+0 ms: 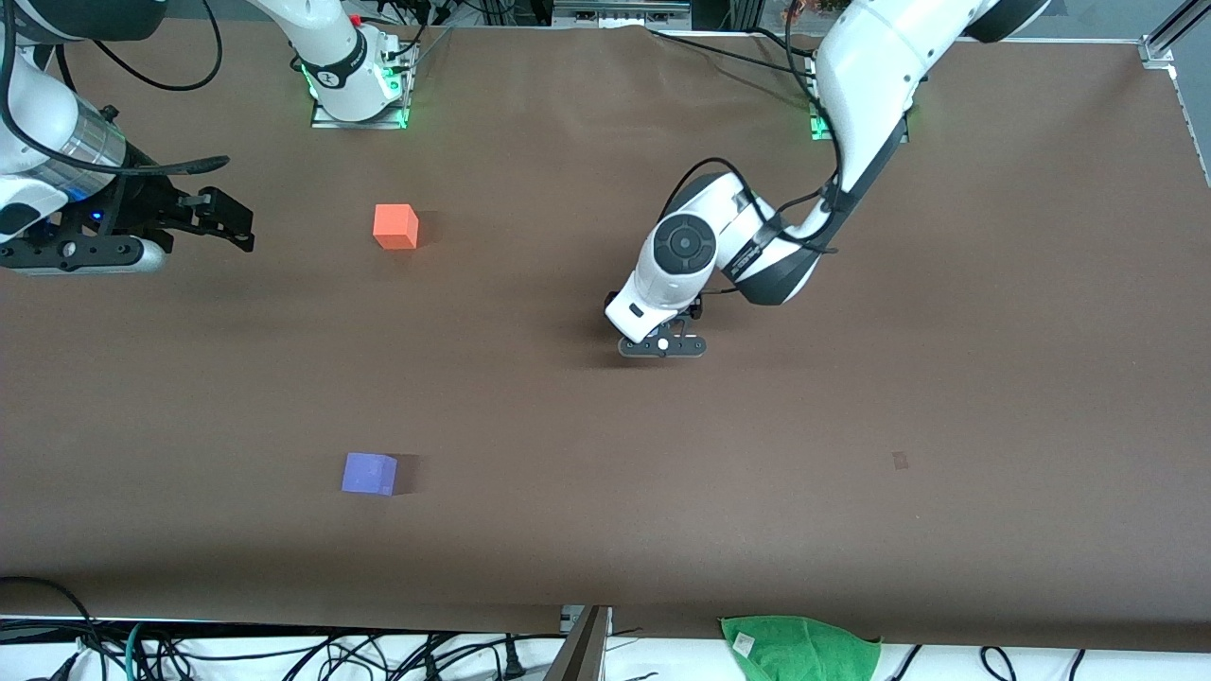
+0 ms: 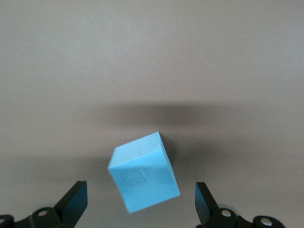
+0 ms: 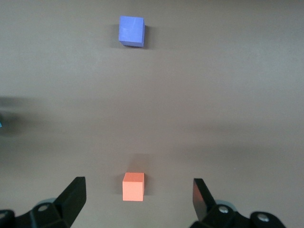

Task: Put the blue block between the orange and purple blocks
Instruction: 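Release the blue cube with the left gripper while the right gripper approaches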

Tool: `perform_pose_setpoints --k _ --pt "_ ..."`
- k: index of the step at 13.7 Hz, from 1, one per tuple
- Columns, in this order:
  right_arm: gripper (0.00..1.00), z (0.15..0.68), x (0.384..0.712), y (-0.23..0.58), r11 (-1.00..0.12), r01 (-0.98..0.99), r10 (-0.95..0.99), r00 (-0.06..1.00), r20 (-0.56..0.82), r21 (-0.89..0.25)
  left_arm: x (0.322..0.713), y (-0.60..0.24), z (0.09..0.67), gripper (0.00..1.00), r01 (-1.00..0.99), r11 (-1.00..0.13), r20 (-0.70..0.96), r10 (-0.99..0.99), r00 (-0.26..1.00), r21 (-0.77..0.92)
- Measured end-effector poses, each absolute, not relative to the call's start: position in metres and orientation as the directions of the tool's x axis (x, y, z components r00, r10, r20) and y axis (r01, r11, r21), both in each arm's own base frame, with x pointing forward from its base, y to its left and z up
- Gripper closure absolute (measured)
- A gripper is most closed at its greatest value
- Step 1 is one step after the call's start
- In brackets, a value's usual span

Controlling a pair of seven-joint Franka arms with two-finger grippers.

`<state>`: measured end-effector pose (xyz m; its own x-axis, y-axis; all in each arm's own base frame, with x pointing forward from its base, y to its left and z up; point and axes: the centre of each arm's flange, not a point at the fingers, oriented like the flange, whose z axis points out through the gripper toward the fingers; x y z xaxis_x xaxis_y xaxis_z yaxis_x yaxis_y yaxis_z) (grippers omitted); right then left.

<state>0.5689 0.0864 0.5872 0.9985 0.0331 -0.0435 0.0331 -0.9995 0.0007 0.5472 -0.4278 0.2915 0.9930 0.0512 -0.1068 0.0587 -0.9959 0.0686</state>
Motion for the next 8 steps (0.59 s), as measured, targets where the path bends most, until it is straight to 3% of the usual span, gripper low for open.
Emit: perform_pose_setpoints --k 4,8 --pt "0.0 0.577 0.574 0.097 -0.999 0.05 0.05 0.998 -0.045 -0.007 0.566 -0.347 0.432 0.0 0.092 -0.995 -0.067 0.094 0.993 -0.03" --pt "0.0 0.485 0.604 0.14 -0.994 0.112 0.109 0.984 -0.144 0.016 0.567 -0.26 0.524 0.0 0.041 -0.993 -0.105 0.052 0.993 -0.109"
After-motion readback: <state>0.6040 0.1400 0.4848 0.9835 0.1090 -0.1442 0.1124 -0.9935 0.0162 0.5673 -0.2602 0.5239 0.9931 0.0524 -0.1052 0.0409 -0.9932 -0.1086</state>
